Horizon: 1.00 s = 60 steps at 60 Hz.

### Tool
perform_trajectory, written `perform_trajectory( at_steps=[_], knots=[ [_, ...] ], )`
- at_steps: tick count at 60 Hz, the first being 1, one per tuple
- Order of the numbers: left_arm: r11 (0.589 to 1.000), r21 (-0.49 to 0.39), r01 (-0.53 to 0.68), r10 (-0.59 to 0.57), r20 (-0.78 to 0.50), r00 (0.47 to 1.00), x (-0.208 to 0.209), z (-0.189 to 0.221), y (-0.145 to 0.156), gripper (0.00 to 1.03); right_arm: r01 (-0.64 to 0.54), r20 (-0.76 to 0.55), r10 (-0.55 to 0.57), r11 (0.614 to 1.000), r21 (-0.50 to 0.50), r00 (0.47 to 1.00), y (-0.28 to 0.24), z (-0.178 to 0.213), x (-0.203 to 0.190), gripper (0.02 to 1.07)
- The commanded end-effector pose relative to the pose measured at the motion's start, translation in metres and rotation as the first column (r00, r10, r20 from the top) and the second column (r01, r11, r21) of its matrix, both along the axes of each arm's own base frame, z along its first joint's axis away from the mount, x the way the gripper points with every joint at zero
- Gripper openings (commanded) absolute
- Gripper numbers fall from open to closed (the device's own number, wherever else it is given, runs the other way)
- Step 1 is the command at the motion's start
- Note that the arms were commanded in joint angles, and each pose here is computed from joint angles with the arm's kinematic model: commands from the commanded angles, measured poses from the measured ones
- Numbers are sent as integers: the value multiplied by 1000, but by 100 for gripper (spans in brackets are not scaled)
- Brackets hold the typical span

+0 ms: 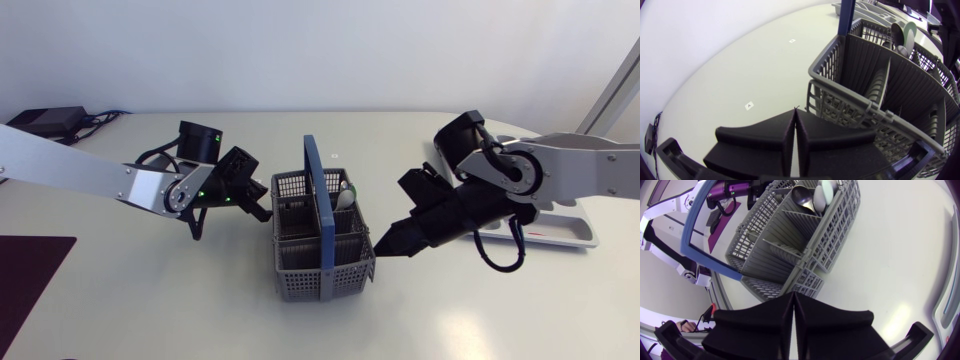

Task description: Sort the cutlery from the basket into the organizer compartments.

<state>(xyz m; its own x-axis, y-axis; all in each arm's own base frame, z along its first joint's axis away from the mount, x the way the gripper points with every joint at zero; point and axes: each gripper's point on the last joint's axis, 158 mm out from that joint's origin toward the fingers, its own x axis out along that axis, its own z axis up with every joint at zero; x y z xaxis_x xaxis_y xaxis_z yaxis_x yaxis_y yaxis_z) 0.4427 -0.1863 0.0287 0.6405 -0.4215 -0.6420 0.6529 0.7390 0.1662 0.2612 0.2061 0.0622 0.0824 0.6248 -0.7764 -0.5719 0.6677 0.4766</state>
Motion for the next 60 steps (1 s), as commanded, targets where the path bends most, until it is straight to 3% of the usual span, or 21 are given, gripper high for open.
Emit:
perform_trajectory(
  at_steps=[1,10,12,17,32,49,60],
  knots=[
    [1000,-12,-8,8,0,1000,7,5,6,4,8,-3,-8,1000,6,1000,0,4,-9,8],
    [998,-51,-32,33,24,999,-2,35,27,11,42,46,-41,999,-2,998,-13,12,1,10],
    [998,-60,-26,28,27,999,-8,41,27,13,47,61,-47,999,-7,997,-15,14,2,13],
    [998,-67,-23,25,28,999,-21,54,29,29,69,111,-65,997,-33,992,-23,18,7,23],
    [992,-121,44,-36,67,997,-62,105,4,45,97,220,-84,994,-49,972,-31,37,15,48],
    [987,-135,91,-83,63,995,-90,117,-11,49,138,357,-104,988,-72,928,-23,59,47,49],
    [984,-142,113,-104,69,992,-103,127,-16,50,171,470,-73,971,-168,880,-13,60,75,49]
  ],
)
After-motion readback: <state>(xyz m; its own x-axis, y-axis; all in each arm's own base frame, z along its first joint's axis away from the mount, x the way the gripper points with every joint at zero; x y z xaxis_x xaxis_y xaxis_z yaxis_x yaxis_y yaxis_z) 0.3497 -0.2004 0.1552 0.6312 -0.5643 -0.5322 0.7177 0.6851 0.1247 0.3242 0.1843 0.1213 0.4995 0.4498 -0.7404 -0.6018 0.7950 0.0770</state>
